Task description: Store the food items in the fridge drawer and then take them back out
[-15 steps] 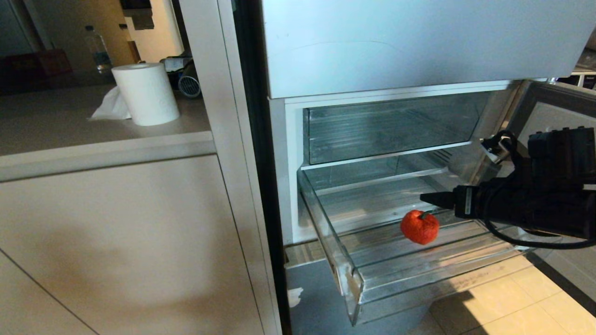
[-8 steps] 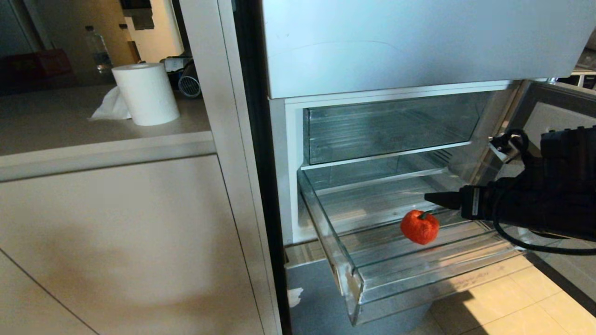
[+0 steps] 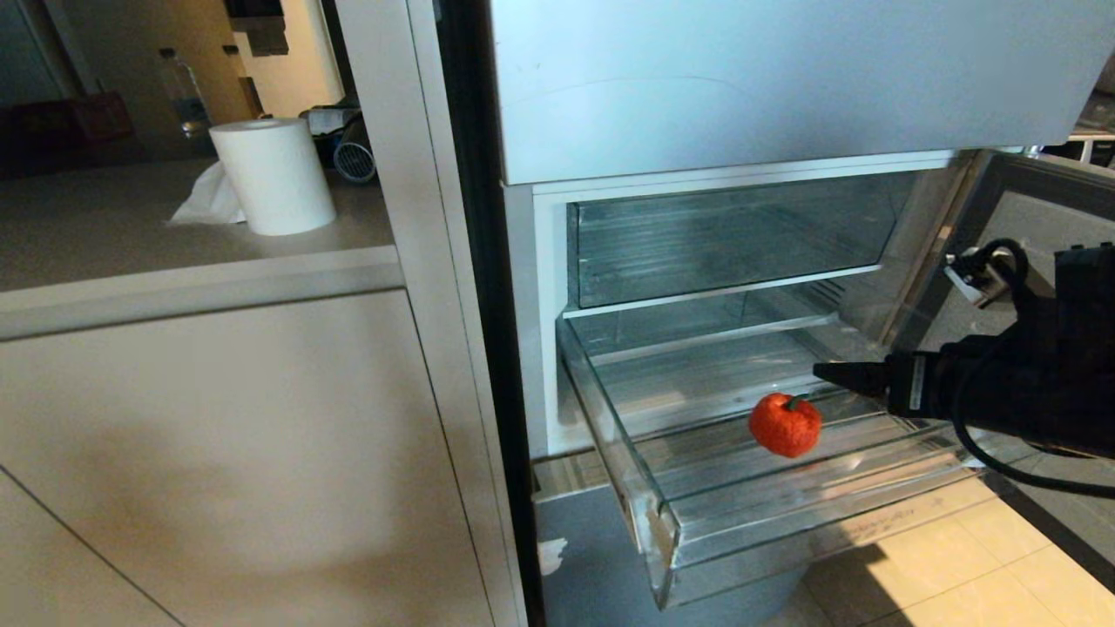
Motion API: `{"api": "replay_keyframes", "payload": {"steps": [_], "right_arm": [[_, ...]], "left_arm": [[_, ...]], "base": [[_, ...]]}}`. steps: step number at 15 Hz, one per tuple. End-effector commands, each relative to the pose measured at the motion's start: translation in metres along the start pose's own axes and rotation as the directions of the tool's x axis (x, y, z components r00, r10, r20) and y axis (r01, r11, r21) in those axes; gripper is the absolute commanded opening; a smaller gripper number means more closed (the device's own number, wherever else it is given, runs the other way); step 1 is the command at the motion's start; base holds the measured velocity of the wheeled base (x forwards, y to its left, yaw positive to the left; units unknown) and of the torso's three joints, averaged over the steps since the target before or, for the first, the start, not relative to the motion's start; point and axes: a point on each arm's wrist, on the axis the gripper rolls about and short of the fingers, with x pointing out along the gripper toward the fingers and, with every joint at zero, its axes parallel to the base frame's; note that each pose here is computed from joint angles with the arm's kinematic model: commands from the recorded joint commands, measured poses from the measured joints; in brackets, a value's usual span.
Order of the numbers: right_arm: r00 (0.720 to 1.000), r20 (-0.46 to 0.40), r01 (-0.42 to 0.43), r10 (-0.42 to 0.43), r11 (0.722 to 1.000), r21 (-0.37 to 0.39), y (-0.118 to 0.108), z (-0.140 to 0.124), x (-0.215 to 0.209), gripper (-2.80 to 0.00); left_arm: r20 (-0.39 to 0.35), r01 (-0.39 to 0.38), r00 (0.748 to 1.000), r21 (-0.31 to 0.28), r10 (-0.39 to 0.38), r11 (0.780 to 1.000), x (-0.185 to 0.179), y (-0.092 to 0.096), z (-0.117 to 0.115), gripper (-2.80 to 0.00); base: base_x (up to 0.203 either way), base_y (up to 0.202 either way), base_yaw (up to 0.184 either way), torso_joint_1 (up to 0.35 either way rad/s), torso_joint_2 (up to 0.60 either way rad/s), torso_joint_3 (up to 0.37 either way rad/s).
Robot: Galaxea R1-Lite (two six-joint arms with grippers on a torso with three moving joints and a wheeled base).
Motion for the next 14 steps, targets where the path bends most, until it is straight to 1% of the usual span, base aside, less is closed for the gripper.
{"api": "replay_keyframes", "payload": {"steps": [1, 3, 4, 5, 8, 10, 11, 14], "right_arm": [[1.000, 0.003, -0.001, 0.001, 1.000, 0.001, 0.000, 0.000, -0.001, 0.00], [1.000, -0.023, 0.001, -0.001, 1.000, 0.002, -0.001, -0.005, 0.005, 0.00], [1.000, -0.025, 0.000, 0.000, 1.000, 0.003, -0.001, -0.006, 0.003, 0.00], [1.000, -0.010, -0.006, 0.006, 1.000, 0.001, 0.001, -0.005, -0.007, 0.00], [0.991, 0.125, -0.038, 0.039, 0.999, -0.011, 0.007, 0.008, -0.057, 0.00], [0.985, 0.164, -0.046, 0.047, 0.999, -0.015, 0.008, 0.007, -0.085, 0.00], [0.983, 0.178, -0.048, 0.051, 0.999, -0.017, 0.008, 0.004, -0.099, -2.80], [0.980, 0.191, -0.054, 0.057, 0.998, -0.021, 0.007, -0.014, -0.134, -2.80]], "left_arm": [[-0.001, 0.000, 1.000, -0.001, 0.000, 1.000, 0.000, 0.000, 0.000, -2.80], [-0.001, 0.000, 1.000, -0.001, 0.000, 1.000, 0.000, 0.000, 0.000, -2.80], [-0.003, 0.000, 1.000, -0.001, 0.000, 1.000, 0.000, 0.000, 0.000, -2.80], [-0.001, 0.000, 1.000, -0.001, 0.000, 1.000, 0.000, 0.000, 0.000, -2.80], [-0.002, 0.000, 1.000, -0.001, 0.000, 1.000, 0.000, 0.000, 0.000, -2.80], [-0.003, 0.000, 1.000, -0.001, 0.000, 1.000, 0.000, 0.000, 0.000, -2.80], [-0.003, 0.000, 1.000, -0.001, 0.000, 1.000, 0.000, 0.000, 0.000, -2.80], [-0.003, 0.000, 1.000, -0.001, 0.000, 1.000, 0.000, 0.000, 0.000, -2.80]], "base": [[0.000, 0.000, 0.000, 0.000, 0.00, 0.000], [0.000, 0.000, 0.000, 0.000, 0.00, 0.000], [0.000, 0.000, 0.000, 0.000, 0.00, 0.000], [0.000, 0.000, 0.000, 0.000, 0.00, 0.000], [0.000, 0.000, 0.000, 0.000, 0.00, 0.000], [0.000, 0.000, 0.000, 0.000, 0.00, 0.000], [0.000, 0.000, 0.000, 0.000, 0.00, 0.000], [0.000, 0.000, 0.000, 0.000, 0.00, 0.000]]}}
